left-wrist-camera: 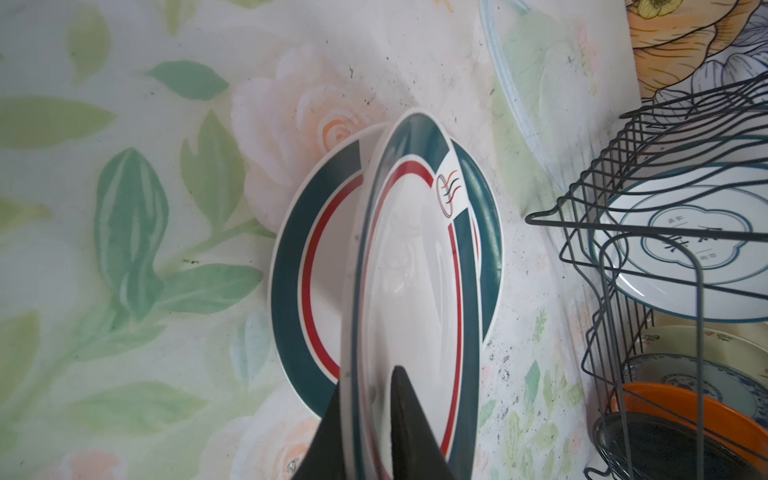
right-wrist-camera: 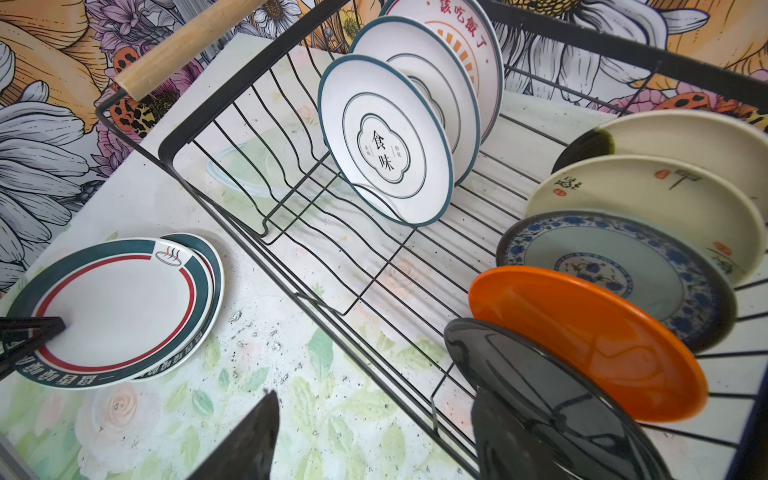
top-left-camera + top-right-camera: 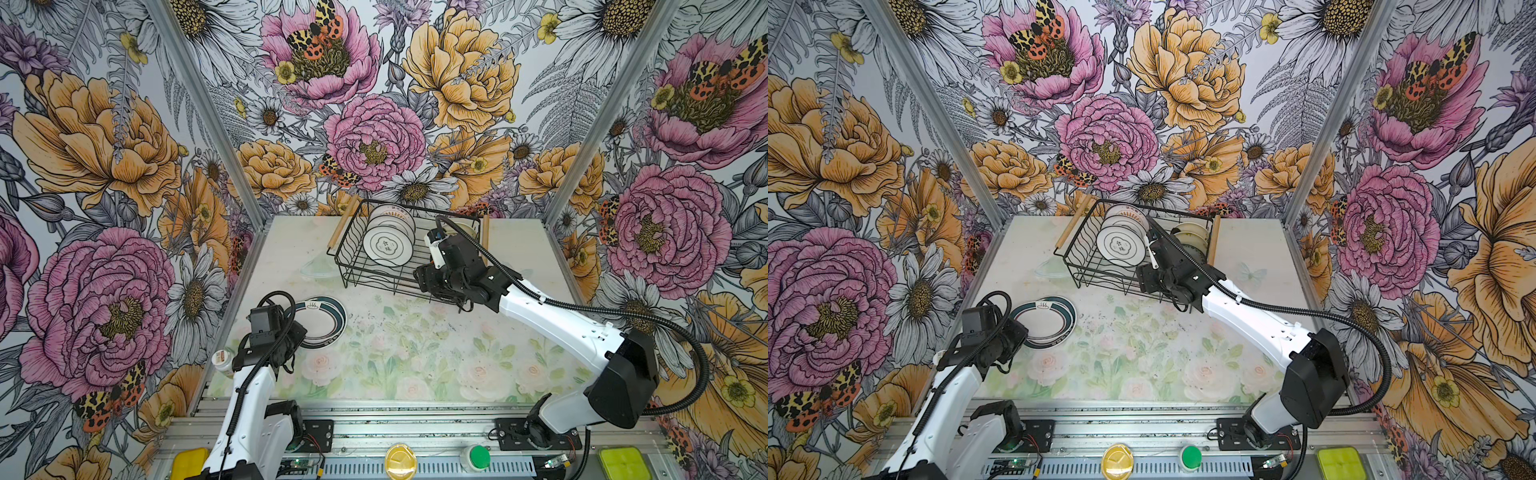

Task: Unload the plates from the dish rack
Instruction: 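Lay the plate onto the first plate on the table with the left gripper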

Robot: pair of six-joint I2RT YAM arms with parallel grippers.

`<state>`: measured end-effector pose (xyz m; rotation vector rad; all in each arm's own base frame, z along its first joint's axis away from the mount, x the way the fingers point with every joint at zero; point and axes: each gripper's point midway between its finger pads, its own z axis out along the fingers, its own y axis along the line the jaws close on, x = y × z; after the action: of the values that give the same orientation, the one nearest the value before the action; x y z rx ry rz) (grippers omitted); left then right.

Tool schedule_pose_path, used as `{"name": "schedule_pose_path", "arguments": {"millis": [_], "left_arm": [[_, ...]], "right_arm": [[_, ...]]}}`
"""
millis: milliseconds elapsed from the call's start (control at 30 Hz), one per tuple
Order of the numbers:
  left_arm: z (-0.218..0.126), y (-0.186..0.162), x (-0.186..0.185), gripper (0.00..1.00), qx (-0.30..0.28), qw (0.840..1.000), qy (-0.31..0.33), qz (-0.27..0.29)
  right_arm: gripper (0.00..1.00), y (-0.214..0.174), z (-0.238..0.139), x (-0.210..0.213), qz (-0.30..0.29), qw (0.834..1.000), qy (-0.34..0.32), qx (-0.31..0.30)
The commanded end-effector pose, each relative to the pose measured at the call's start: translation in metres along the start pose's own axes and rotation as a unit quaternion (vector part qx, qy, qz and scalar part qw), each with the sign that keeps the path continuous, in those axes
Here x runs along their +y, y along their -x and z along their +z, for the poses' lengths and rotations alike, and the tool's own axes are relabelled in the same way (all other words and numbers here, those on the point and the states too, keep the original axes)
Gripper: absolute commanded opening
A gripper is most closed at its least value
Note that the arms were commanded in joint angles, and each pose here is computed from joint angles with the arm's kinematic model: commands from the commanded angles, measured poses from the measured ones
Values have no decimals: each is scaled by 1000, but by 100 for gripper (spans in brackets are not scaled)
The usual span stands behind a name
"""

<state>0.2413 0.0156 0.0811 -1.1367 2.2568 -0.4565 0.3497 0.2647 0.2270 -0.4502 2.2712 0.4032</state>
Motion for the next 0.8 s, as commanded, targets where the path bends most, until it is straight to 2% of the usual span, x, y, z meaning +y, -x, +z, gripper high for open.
{"name": "schedule_pose_path", "arguments": {"millis": [0, 400, 767], "left_arm": [[3, -1, 2, 23, 0, 1000, -2, 4], [9, -2, 10, 42, 5, 1000, 19, 2], [16, -5, 18, 49, 18, 999, 41, 0]], "right_arm": [[75, 14, -2, 5, -2, 1000, 13, -13], [75, 18, -3, 6, -4, 1000, 19, -15], [75, 12, 1, 4, -1, 1000, 19, -8]]}}
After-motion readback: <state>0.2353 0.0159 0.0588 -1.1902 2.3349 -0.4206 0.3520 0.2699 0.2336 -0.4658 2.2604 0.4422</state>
